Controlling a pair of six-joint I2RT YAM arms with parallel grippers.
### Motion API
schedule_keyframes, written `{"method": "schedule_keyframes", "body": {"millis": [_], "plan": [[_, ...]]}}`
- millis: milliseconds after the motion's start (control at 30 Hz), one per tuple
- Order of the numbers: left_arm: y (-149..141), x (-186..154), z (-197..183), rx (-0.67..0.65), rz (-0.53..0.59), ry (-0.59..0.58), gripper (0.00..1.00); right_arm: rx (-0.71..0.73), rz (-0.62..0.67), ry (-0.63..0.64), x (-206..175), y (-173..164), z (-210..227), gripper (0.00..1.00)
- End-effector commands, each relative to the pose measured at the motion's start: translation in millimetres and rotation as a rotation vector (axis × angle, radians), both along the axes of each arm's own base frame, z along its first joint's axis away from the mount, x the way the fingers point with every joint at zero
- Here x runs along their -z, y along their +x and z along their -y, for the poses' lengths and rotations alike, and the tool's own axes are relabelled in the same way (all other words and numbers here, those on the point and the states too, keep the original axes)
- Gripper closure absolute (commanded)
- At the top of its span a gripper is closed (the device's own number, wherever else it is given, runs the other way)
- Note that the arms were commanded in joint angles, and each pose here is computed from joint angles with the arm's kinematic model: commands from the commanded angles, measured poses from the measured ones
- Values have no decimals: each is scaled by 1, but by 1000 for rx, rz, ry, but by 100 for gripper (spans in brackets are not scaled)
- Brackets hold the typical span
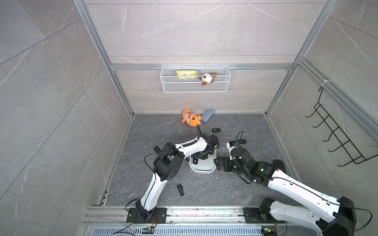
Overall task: Place the car key into the storage box
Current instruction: Place the car key in the storage box.
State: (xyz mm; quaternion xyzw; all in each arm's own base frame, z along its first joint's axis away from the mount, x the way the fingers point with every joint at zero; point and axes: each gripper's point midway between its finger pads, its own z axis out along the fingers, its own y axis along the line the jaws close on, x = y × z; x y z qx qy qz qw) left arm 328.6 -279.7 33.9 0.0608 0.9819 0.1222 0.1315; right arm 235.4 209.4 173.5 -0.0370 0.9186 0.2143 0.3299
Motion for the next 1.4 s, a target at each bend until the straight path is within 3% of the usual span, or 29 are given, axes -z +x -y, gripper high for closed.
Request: {"method": "schedule_keyframes", "body": {"millis": [0,167,333,533,867,1367], "plan": [[4,-41,-1,2,54,-48,51,21,5,-5,-2,3,0,0],[1,-69,7,2,84,-155,44,73,19,-73,-2,11,12,0],[-5,-93,6,2,111,-239,29,151,31,-133,-5,25,27,0],[-6,-114,-2,-11,132,-351,0,268,4,-174,0,51,51,0],[-11,-155,-8,36,219,-475,0,387,-96,-228,37,110,92,0],[-29,-166,-22,27,250,-582,0,457,-272,-232,103,191,145,0]]}}
